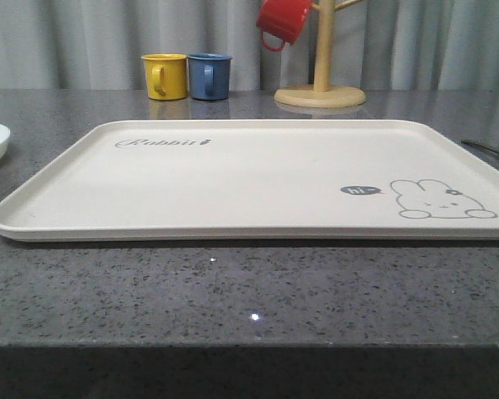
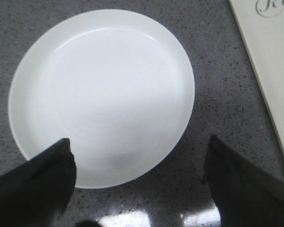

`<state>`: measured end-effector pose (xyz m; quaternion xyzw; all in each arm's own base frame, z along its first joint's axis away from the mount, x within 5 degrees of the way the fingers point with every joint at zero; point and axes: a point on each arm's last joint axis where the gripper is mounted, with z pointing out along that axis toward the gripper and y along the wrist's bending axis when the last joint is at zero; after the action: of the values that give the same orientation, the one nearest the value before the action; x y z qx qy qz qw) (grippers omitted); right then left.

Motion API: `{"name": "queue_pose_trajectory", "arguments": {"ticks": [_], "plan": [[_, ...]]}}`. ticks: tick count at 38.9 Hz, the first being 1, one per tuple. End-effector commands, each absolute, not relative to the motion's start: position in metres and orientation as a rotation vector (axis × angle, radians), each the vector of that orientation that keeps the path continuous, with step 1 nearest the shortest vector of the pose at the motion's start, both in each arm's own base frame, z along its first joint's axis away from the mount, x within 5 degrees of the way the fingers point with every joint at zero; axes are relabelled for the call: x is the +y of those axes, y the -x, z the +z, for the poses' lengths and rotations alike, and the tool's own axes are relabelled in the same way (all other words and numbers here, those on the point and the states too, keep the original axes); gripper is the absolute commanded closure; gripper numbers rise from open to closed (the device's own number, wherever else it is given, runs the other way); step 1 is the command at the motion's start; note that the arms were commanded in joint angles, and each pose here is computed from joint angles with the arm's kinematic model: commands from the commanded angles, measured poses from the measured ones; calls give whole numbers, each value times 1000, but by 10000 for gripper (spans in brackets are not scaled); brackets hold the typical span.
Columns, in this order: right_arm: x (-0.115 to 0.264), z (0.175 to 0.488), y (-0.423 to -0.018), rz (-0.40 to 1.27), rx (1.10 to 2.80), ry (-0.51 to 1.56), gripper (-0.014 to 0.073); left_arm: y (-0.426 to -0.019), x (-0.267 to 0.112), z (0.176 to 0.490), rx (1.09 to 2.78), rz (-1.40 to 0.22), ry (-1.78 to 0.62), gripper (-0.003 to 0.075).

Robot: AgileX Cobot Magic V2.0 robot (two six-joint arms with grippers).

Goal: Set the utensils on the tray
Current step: 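Grasp the white plate's rim with the left gripper and lift it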

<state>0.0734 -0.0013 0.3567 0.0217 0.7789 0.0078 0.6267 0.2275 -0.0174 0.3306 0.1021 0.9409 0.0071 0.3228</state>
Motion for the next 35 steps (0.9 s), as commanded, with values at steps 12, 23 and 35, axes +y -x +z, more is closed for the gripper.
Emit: {"name": "queue_pose_trajectory", "arguments": {"ticks": [12, 23, 35], "plan": [[-2, 373, -75, 4, 1694, -41, 13, -313, -52, 308, 2642, -26, -428, 304], [-2, 373, -75, 4, 1694, -41, 13, -331, -62, 277, 2739, -57, -455, 407], [-2, 373, -75, 4, 1694, -41, 13, -333, -63, 272, 2759, -57, -458, 704]]}}
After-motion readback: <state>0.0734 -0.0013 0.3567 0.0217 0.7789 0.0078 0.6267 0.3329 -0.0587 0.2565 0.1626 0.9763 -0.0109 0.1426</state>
